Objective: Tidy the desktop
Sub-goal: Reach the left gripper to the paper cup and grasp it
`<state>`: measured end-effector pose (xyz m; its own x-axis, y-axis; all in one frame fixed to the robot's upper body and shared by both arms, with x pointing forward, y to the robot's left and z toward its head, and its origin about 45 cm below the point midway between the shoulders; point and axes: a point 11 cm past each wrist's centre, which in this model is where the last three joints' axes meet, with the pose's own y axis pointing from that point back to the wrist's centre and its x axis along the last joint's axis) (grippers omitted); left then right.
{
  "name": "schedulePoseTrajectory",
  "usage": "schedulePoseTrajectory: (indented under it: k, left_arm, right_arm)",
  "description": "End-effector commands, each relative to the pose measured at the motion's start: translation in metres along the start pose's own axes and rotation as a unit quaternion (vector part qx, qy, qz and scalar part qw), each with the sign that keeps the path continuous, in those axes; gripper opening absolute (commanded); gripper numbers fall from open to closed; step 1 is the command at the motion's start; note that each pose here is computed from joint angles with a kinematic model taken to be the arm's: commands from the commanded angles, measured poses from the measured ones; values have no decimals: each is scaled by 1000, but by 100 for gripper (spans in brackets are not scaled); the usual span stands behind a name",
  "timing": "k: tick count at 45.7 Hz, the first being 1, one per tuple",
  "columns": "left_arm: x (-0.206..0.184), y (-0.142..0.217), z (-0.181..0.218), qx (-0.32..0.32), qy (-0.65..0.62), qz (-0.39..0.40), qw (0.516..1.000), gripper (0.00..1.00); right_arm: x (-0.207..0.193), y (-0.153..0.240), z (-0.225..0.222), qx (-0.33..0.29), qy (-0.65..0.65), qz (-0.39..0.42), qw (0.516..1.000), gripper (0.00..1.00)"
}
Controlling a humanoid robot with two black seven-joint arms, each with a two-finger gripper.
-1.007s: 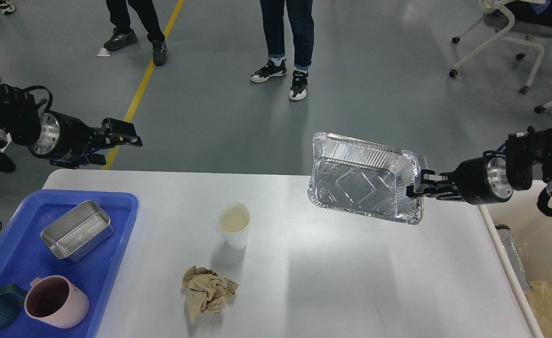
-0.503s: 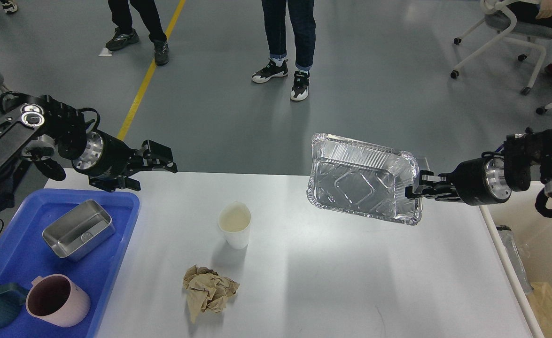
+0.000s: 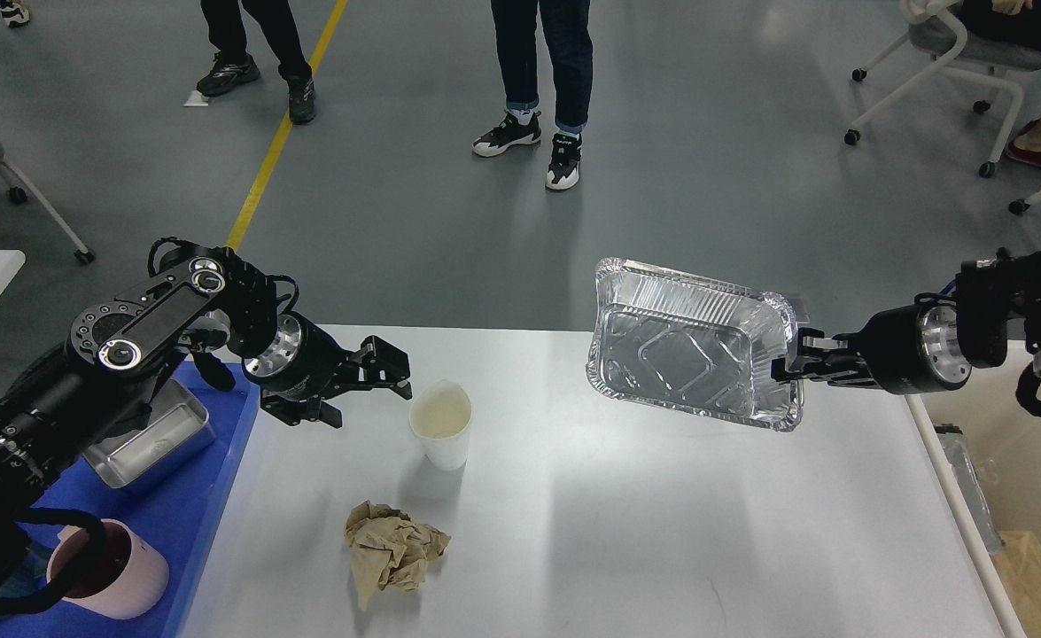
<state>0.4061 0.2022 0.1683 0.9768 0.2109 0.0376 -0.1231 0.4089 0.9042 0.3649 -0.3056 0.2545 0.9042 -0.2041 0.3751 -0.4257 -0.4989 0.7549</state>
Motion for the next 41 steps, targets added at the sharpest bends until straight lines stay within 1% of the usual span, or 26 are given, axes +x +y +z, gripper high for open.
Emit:
schedulePoseTrajectory:
  k: [1,13,16,20,23,27,33,36,39,41]
  left_arm:
    - [-6,-9,1,-1,1,-10,1000,100]
    - [-11,-21,-4,14,7,1,1000,98]
    - [-10,-21,-4,15,8,3,1000,95]
    - [-10,-21,-4,17,8,6,1000,83]
    - [-10,-23,-2,20,5,8,1000,76]
    - [-11,-24,-1,20,3,9,1000,62]
    - [-13,-27,0,25,-2,7,1000,46]
    - [-15,-31,1,25,-4,9,1000,30]
    - [-17,-36,-2,30,2,16,999,29]
    - [-17,-37,-3,33,1,17,999,25]
  right_arm:
    - [0,0,0,-1,0,0,1000,0]
    - [1,2,1,-1,0,2,1000,0]
    - [1,2,1,-1,0,2,1000,0]
    - [2,5,3,-6,0,4,1000,0]
    - [1,5,4,-6,-1,3,1000,0]
    - [2,6,4,-7,0,4,1000,0]
    - [3,8,6,-9,0,6,1000,0]
    - [3,9,7,-10,-1,6,1000,0]
    - [3,9,8,-12,-2,6,1000,0]
    - [3,9,8,-12,-2,6,1000,0]
